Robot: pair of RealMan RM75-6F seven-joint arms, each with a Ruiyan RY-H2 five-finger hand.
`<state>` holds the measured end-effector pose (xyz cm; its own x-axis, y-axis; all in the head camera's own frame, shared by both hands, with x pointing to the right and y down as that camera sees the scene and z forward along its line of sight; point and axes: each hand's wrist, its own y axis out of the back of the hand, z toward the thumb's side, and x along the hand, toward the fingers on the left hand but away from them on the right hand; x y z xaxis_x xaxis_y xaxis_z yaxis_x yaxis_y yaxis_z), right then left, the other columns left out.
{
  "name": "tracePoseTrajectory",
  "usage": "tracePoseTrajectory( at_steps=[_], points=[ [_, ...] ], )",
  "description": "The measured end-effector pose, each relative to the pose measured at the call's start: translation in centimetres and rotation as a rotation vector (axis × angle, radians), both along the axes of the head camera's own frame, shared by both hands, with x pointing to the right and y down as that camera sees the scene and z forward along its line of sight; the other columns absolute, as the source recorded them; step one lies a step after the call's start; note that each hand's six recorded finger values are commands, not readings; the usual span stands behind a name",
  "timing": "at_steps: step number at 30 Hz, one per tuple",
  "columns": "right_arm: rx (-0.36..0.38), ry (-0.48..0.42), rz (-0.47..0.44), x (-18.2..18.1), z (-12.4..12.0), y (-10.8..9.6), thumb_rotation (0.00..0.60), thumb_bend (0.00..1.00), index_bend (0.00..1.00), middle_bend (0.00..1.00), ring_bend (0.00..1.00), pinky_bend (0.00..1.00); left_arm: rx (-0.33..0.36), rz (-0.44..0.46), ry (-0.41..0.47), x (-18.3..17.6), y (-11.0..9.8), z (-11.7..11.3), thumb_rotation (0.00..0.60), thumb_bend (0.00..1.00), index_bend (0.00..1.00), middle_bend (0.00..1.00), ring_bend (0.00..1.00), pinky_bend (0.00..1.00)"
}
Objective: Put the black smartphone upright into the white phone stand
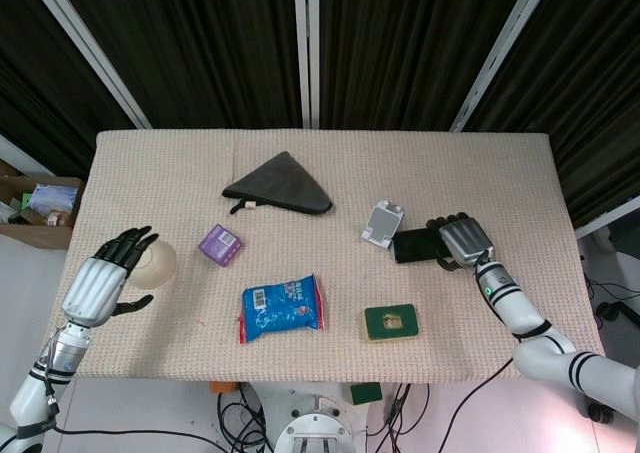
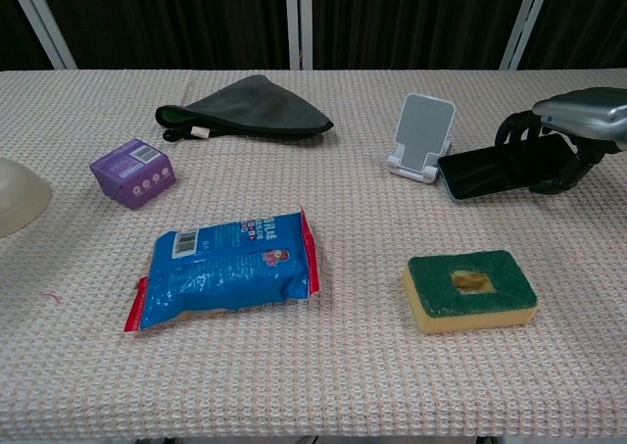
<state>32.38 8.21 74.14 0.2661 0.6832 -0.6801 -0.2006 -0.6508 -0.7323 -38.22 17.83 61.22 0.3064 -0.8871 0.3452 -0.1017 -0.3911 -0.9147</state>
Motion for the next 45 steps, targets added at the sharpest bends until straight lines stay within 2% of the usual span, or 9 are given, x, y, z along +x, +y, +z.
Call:
tracePoseTrajectory(
  at_steps=[9, 16, 19, 23, 27, 31, 38, 45],
  points=[
    [0.074, -0.014, -0.067, 1.4, -2.7, 0.4, 0.6, 0.54, 0.79, 0.7, 0.58, 0.29, 0.002, -0.011, -0.002, -0.4, 0.2, -0.1, 0.6, 0.0, 0.11, 0.07, 0.09, 0.26],
    [0.211, -0.037, -0.158, 2.2, -7.2, 0.2, 0.6, 0.54, 0.8, 0.7, 0.58, 0.3, 0.0, -0.005, -0.005, -0.1, 0.4, 0.0, 0.6, 0.0, 0.11, 0.07, 0.09, 0.26],
    [0.288, -0.028, -0.235, 2.3, -9.7, 0.0, 0.6, 0.54, 0.8, 0.71, 0.58, 0.31, 0.002, -0.003, -0.002, 0.0, 0.5, 0.0, 0.6, 0.0, 0.11, 0.07, 0.09, 0.26],
    [0.38, 0.037, -0.407, 1.9, -12.0, 0.2, 0.6, 0.54, 0.81, 0.71, 0.58, 0.32, 0.009, -0.003, 0.007, 0.3, 0.4, 0.1, 0.6, 0.0, 0.11, 0.07, 0.09, 0.25],
    [0.484, 0.108, -0.601, 0.7, -13.9, 0.4, 0.6, 0.54, 0.81, 0.71, 0.58, 0.32, 0.01, -0.003, 0.016, 0.4, 0.3, 0.3, 0.6, 0.0, 0.11, 0.07, 0.09, 0.25],
    [0.566, 0.19, -0.761, -1.0, -14.8, -0.2, 0.6, 0.54, 0.81, 0.71, 0.58, 0.32, 0.011, -0.001, 0.021, 0.4, 0.4, 0.3, 0.6, 0.0, 0.11, 0.07, 0.09, 0.25],
    [0.6, 0.306, -0.98, -6.0, -14.1, -1.9, 0.6, 0.54, 0.8, 0.71, 0.58, 0.34, 0.015, -0.009, 0.033, 0.1, 0.4, 0.1, 0.6, 0.0, 0.11, 0.07, 0.09, 0.25],
    [0.598, 0.408, -1.129, -10.8, -12.9, -4.1, 0.6, 0.54, 0.8, 0.7, 0.58, 0.35, 0.017, -0.026, 0.052, -0.7, 0.4, 0.0, 0.6, 0.0, 0.11, 0.07, 0.09, 0.25]
  ],
)
